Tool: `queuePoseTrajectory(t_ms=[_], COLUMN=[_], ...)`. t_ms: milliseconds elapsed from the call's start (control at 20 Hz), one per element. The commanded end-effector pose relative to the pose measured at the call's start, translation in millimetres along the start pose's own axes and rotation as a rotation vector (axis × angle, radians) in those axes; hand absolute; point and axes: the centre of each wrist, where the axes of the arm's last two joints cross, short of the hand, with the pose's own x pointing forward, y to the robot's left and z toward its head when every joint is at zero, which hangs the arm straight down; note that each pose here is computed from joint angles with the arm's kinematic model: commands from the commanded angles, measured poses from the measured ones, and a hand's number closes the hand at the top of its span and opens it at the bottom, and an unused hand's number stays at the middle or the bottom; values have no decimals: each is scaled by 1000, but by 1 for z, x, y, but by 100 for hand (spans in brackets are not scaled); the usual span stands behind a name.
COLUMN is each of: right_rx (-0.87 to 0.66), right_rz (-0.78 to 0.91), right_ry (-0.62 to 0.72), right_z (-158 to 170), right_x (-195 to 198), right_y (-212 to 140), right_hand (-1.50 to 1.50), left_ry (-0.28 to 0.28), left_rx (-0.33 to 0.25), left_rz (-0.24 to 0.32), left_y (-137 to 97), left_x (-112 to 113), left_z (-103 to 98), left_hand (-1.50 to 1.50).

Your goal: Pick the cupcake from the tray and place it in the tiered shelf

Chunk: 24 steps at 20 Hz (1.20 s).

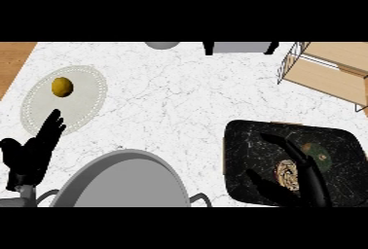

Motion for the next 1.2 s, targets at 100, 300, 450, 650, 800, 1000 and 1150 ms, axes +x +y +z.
queuePoseTrajectory(t_ms=[100, 300, 450, 650, 800, 1000, 1150], right_rx=[-58, -50, 49, 245, 368, 411, 436], right_rz=[203, 445, 614, 813, 960, 1066, 1102], right_ry=[17, 78, 177, 281, 354, 401, 410], right_z=[44, 42, 53, 39, 50, 33, 20], right_x=[34, 43, 49, 63, 72, 93, 99], right_y=[-7, -36, -50, -69, -58, -52, -41], right_hand=[-150, -150, -150, -150, -150, -150, -150], left_ry=[27, 29, 19, 9, 14, 3, 8], left_rx=[8, 12, -1, 0, -7, -16, -18], left_rz=[-7, 22, -9, -1, 22, -14, 5], left_y=[11, 10, 11, 7, 11, 11, 5], left_x=[5, -6, -1, -2, -3, 8, 3], left_z=[10, 9, 11, 7, 4, 6, 7], left_hand=[0, 0, 0, 0, 0, 0, 0])
